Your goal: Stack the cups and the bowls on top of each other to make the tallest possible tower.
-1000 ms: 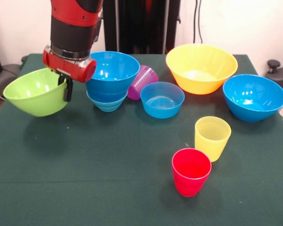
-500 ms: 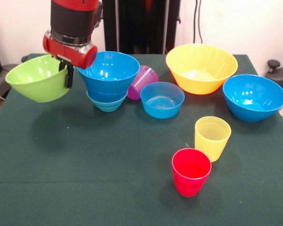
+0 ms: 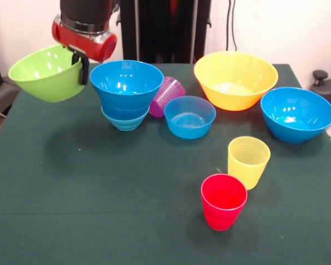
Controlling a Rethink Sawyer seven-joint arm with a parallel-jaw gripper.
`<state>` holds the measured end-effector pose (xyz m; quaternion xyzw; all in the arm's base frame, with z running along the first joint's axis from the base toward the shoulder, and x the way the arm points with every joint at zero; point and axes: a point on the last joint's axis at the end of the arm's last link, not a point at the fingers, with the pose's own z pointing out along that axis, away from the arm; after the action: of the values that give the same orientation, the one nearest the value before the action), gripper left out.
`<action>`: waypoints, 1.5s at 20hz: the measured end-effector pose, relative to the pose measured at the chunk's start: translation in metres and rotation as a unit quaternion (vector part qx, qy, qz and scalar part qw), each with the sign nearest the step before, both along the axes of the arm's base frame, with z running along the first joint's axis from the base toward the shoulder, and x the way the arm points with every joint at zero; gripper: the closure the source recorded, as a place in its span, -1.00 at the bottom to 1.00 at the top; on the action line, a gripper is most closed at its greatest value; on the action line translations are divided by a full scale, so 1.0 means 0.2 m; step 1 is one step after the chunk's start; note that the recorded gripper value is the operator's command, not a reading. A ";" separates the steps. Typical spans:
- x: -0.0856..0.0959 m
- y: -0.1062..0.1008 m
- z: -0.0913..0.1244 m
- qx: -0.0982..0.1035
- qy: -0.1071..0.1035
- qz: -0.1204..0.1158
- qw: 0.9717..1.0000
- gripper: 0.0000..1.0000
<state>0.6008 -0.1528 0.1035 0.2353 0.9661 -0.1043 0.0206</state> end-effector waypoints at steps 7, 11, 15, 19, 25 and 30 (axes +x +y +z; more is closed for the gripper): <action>-0.01 0.03 0.13 0.000 0.014 -0.004 1.000 1.00; -0.01 0.04 0.22 0.000 0.021 -0.008 1.000 1.00; -0.01 0.06 0.29 -0.001 0.026 -0.010 1.000 1.00; 0.00 0.10 0.34 -0.001 0.023 -0.006 1.000 1.00; 0.03 0.20 0.36 0.006 0.018 0.001 1.000 1.00; 0.02 0.29 0.34 0.014 0.023 0.006 1.000 1.00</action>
<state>0.6041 -0.0947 0.1725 0.2272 0.9691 -0.0963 -0.0044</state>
